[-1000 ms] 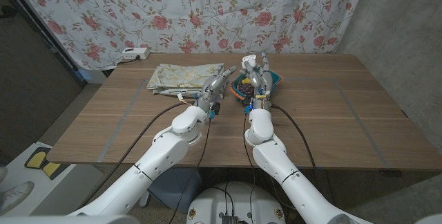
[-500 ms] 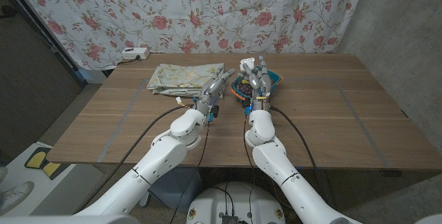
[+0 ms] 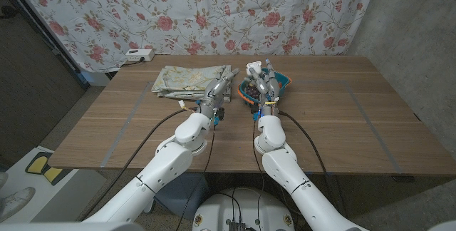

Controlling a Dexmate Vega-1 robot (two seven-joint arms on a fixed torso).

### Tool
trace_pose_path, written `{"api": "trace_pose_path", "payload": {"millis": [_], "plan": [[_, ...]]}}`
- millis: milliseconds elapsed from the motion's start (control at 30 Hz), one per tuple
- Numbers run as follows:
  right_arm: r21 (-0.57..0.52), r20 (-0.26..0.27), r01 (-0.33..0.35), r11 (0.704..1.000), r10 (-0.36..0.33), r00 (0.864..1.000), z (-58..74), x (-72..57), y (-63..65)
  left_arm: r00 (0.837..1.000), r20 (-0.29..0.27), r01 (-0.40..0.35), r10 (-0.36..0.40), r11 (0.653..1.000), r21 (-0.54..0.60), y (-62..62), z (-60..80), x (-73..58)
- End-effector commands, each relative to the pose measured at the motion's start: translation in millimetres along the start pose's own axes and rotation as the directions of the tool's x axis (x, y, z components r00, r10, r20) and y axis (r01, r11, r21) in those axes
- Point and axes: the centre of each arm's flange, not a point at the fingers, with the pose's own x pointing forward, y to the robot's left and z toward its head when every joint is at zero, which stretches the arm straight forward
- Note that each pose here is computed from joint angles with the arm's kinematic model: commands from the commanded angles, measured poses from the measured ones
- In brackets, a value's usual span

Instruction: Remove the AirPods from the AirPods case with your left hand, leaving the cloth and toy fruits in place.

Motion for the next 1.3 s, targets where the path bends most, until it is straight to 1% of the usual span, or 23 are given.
{"api": "trace_pose_path", "payload": {"millis": [33, 100, 167, 200, 400, 467, 500, 567, 667, 733, 867, 900, 933, 967, 1000, 1033, 1100, 1133, 1167, 1200, 1233, 1300], "plan": [[-0.004, -0.021, -0.010, 1.000, 0.009, 1.000, 1.1, -4.0, -3.9, 0.978, 0.205, -0.070, 0.036, 0.984, 0.161, 3.8, 45.1, -8.1], [-0.010, -0.019, -0.010, 1.000, 0.010, 1.000, 2.6, -4.1, -4.0, 0.979, 0.198, -0.082, 0.050, 0.984, 0.156, 4.7, 44.4, -8.4], [-0.005, -0.023, -0.014, 1.000, 0.014, 1.000, 3.1, -3.9, -4.1, 0.983, 0.180, -0.069, 0.045, 0.989, 0.132, 6.9, 41.1, -7.9], [-0.007, -0.024, -0.014, 1.000, 0.014, 1.000, 3.4, -3.8, -4.1, 0.983, 0.174, -0.079, 0.055, 0.988, 0.133, 7.5, 40.5, -8.7], [-0.015, -0.030, -0.012, 1.000, 0.012, 0.999, 5.4, -3.9, -4.8, 0.977, 0.195, -0.110, 0.082, 0.984, 0.140, 11.9, 41.8, -13.6], [-0.016, -0.032, -0.011, 1.000, 0.011, 0.999, 5.8, -3.8, -5.0, 0.980, 0.188, -0.100, 0.072, 0.985, 0.142, 13.7, 42.4, -13.9], [-0.018, -0.032, -0.013, 1.000, 0.012, 0.999, 5.9, -3.7, -5.1, 0.979, 0.192, -0.102, 0.072, 0.983, 0.152, 14.3, 43.7, -14.5], [-0.018, -0.034, -0.014, 1.000, 0.013, 0.999, 6.3, -3.6, -5.0, 0.973, 0.219, -0.118, 0.073, 0.972, 0.203, 15.7, 49.2, -16.9], [-0.014, -0.036, -0.018, 1.000, 0.018, 0.999, 6.5, -3.6, -5.0, 0.969, 0.232, -0.130, 0.081, 0.969, 0.209, 19.2, 54.5, -18.5], [-0.015, -0.038, -0.021, 1.000, 0.020, 0.999, 6.7, -3.6, -5.0, 0.967, 0.245, -0.130, 0.071, 0.963, 0.236, 22.2, 57.7, -18.7], [-0.009, -0.041, -0.022, 1.000, 0.021, 0.999, 7.4, -3.9, -5.5, 0.965, 0.254, -0.143, 0.065, 0.943, 0.301, 27.0, 64.3, -19.7], [-0.010, -0.040, -0.023, 1.000, 0.023, 0.999, 8.1, -4.0, -5.7, 0.965, 0.251, -0.152, 0.074, 0.939, 0.308, 28.8, 66.0, -20.0], [-0.006, -0.039, -0.025, 1.000, 0.025, 0.999, 8.7, -3.8, -6.1, 0.965, 0.251, -0.155, 0.081, 0.945, 0.289, 31.7, 66.6, -20.1], [-0.005, -0.039, -0.025, 1.000, 0.025, 0.999, 8.7, -3.8, -6.1, 0.965, 0.251, -0.154, 0.081, 0.945, 0.288, 31.8, 66.6, -20.1], [-0.005, -0.040, -0.028, 1.000, 0.028, 0.999, 9.0, -3.7, -6.1, 0.967, 0.247, -0.134, 0.062, 0.949, 0.285, 34.2, 67.5, -19.0], [-0.007, -0.036, -0.028, 1.000, 0.027, 0.999, 9.9, -4.0, -6.0, 0.957, 0.272, -0.184, 0.098, 0.932, 0.312, 36.2, 70.6, -21.6], [-0.006, -0.036, -0.029, 1.000, 0.029, 0.999, 10.2, -4.1, -6.1, 0.959, 0.268, -0.180, 0.097, 0.934, 0.307, 37.9, 72.1, -21.4], [-0.012, -0.033, -0.028, 1.000, 0.028, 0.999, 11.1, -4.6, -6.0, 0.960, 0.268, -0.176, 0.085, 0.925, 0.337, 41.0, 78.0, -20.9], [-0.014, -0.032, -0.029, 0.999, 0.029, 0.999, 11.6, -4.9, -6.0, 0.953, 0.288, -0.199, 0.092, 0.909, 0.365, 41.5, 81.4, -21.9], [-0.014, -0.033, -0.033, 0.999, 0.033, 0.999, 12.0, -5.1, -6.0, 0.952, 0.293, -0.204, 0.086, 0.894, 0.400, 42.3, 85.9, -22.1], [-0.013, -0.032, -0.034, 0.999, 0.034, 0.999, 12.3, -5.4, -5.9, 0.954, 0.289, -0.194, 0.074, 0.891, 0.411, 43.5, 89.3, -21.5], [-0.015, -0.031, -0.037, 0.999, 0.037, 0.999, 13.0, -6.1, -5.6, 0.947, 0.311, -0.212, 0.085, 0.891, 0.402, 44.8, 92.9, -21.7]]}}
